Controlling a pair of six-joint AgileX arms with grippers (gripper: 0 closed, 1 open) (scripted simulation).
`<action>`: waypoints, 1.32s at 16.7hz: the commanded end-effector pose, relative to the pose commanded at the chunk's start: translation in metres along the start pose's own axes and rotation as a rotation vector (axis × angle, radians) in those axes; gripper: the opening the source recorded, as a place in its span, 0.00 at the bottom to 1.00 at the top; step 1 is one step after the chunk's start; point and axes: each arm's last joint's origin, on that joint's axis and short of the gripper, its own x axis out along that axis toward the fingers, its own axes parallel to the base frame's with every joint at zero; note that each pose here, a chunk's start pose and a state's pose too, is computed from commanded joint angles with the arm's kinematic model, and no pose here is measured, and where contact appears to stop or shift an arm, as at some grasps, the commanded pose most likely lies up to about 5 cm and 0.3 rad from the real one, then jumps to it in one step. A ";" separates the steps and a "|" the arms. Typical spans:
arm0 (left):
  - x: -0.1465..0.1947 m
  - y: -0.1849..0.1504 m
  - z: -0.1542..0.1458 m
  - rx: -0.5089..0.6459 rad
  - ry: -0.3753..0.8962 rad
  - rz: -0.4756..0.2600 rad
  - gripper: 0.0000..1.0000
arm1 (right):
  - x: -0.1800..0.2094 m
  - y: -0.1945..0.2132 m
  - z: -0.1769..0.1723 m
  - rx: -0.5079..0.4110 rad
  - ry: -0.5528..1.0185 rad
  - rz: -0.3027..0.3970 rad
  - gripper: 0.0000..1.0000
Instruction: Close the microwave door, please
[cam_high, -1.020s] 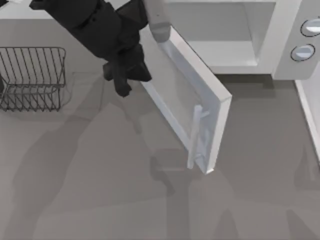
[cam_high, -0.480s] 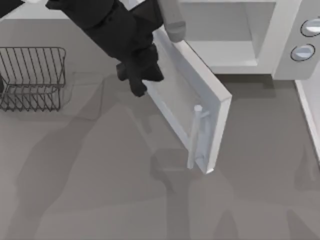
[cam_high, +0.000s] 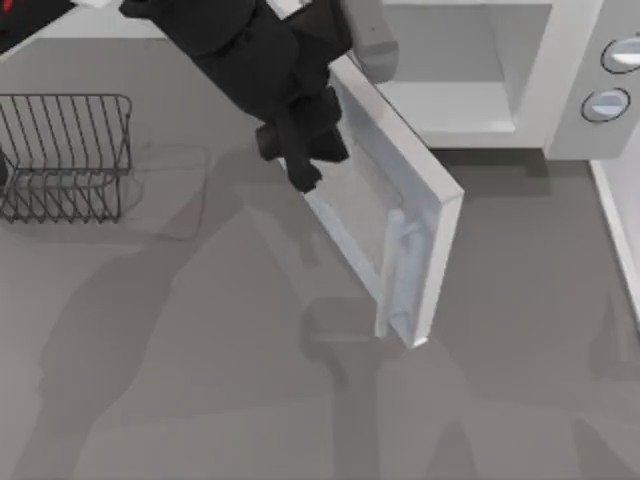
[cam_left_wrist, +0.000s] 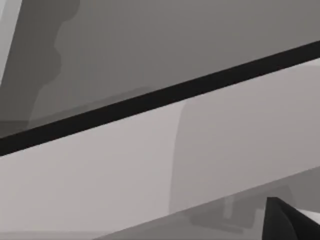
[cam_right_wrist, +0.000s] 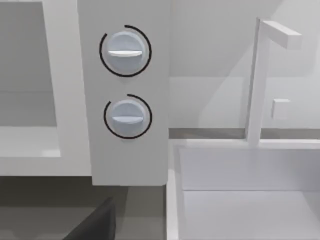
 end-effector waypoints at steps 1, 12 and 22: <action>0.001 0.000 0.002 0.000 0.000 0.000 0.00 | 0.000 0.000 0.000 0.000 0.000 0.000 1.00; 0.009 -0.004 0.017 -0.004 0.000 0.002 0.00 | 0.000 0.000 0.000 0.000 0.000 0.000 1.00; 0.018 -0.007 0.032 -0.007 0.000 0.003 0.00 | 0.000 0.000 0.000 0.000 0.000 0.000 1.00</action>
